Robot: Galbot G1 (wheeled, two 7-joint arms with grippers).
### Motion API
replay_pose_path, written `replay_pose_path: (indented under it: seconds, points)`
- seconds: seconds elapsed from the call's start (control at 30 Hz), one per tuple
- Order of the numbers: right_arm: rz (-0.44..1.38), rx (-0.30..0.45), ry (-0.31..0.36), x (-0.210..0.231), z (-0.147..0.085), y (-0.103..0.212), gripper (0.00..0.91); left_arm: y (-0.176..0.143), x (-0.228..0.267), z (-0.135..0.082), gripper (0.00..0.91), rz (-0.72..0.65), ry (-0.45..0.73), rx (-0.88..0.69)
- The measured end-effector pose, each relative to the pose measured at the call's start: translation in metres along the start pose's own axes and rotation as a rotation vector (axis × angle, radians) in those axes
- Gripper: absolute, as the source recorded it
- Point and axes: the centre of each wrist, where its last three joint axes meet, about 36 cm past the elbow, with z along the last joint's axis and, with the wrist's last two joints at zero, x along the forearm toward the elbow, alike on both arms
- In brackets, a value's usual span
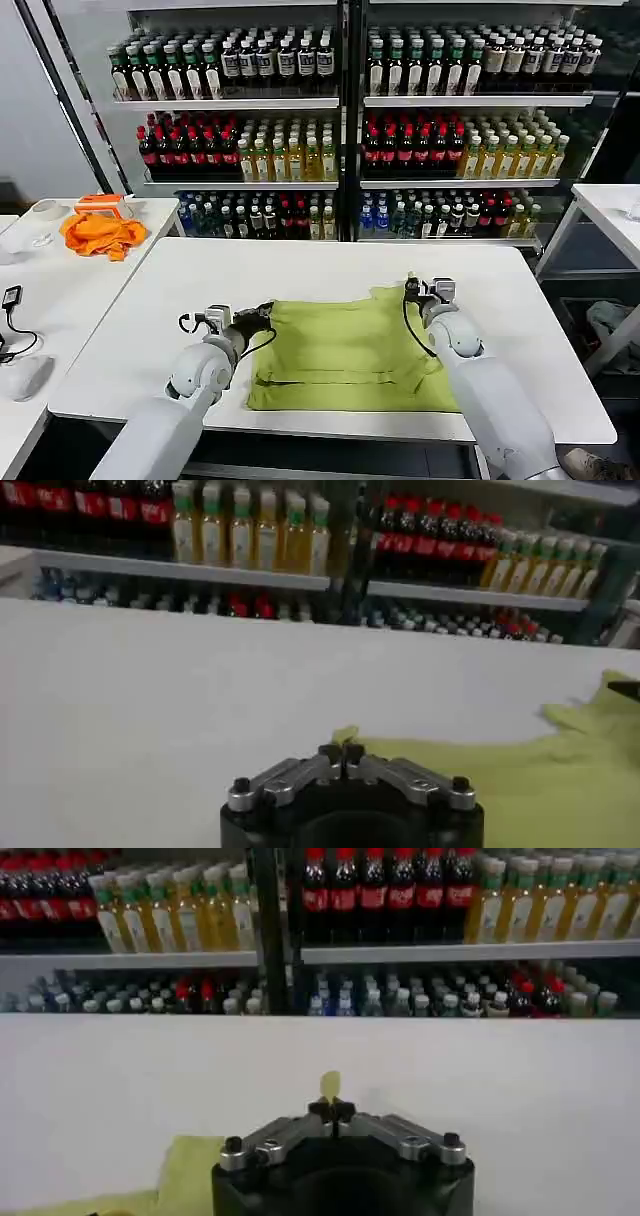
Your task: Fold and organize the clothes.
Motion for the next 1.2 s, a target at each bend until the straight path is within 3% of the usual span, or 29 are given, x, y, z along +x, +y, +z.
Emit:
replay_pose_path:
  seconds: [0.3, 0.73, 1.03, 1.2]
  points:
    - [-0.005, 0.002, -0.067, 0.048, -0.003, -0.01, 0.0, -0.002, 0.026, -0.003, 0.02, 0.014, -0.03, -0.019]
    - [0.004, -0.003, -0.122, 0.134, 0.014, -0.02, 0.0, -0.015, 0.07, 0.011, 0.02, 0.051, -0.037, -0.047]
    - [0.021, 0.009, -0.134, 0.192, 0.023, -0.026, 0.0, -0.025, 0.091, 0.025, 0.02, 0.078, -0.019, -0.07]
    - [0.029, 0.006, -0.109, 0.214, 0.036, -0.025, 0.0, -0.029, 0.096, 0.035, 0.02, 0.083, 0.001, -0.073]
